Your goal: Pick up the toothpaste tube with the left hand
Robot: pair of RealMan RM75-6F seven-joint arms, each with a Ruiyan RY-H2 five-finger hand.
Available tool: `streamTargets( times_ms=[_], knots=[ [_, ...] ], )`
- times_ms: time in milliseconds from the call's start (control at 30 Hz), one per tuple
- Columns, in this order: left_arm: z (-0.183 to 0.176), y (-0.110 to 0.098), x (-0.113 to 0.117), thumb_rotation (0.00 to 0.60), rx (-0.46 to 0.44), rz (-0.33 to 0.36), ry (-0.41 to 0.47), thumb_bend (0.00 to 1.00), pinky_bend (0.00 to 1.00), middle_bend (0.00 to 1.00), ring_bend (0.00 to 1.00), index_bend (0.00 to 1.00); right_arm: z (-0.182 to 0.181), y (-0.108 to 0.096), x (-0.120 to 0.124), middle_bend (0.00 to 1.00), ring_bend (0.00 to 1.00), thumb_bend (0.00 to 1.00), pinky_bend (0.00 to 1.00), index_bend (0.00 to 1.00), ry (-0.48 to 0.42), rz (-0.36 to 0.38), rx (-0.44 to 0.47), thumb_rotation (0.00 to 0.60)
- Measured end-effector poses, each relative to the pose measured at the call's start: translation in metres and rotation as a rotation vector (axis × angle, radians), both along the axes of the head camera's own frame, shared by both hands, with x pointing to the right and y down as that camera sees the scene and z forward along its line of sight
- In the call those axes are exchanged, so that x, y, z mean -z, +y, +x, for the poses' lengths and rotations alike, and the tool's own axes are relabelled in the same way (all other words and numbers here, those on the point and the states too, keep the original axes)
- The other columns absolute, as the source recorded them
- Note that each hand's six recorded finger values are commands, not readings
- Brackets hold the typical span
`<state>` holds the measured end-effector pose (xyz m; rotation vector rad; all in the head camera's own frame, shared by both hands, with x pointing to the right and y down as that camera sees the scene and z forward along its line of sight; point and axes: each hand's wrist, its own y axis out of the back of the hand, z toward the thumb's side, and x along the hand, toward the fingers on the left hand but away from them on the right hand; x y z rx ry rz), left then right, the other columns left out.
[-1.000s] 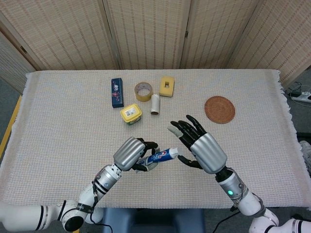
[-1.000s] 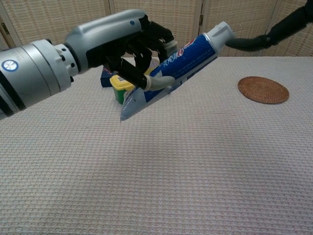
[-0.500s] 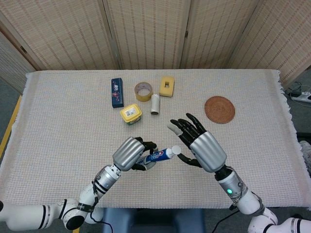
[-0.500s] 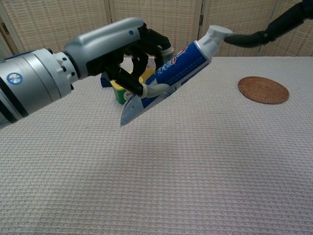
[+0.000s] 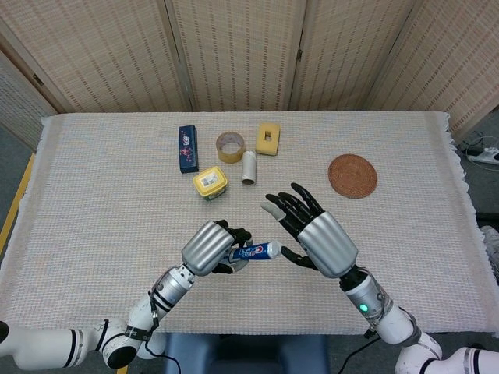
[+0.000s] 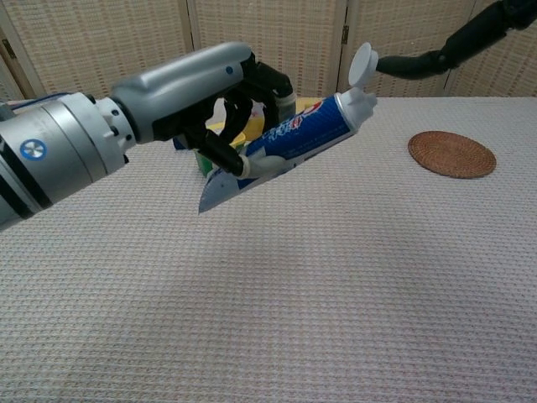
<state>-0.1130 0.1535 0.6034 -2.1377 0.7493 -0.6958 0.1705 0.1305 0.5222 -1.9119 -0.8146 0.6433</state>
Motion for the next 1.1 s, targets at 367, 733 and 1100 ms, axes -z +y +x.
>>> streamTargets(
  times_ms=[367, 733, 1100],
  knots=[
    [-0.005, 0.001, -0.008, 0.6, 0.016, -0.009, -0.031, 0.79, 0.58, 0.79, 0.75, 0.8, -0.004, 0.001, -0.003, 0.14, 0.13, 0.32, 0.0, 0.06, 0.012, -0.014, 0.006, 0.6],
    [-0.038, -0.006, -0.045, 0.6, 0.022, 0.039, -0.195, 0.79, 0.56, 0.79, 0.72, 0.78, 0.052, 0.007, 0.005, 0.14, 0.13, 0.31, 0.0, 0.06, 0.066, 0.007, -0.086, 0.599],
    [-0.056, -0.002, -0.102, 0.6, -0.001, 0.029, -0.464, 0.79, 0.52, 0.73, 0.65, 0.7, 0.095, 0.016, 0.005, 0.14, 0.13, 0.32, 0.0, 0.06, 0.103, -0.004, -0.153, 0.599]
  ],
)
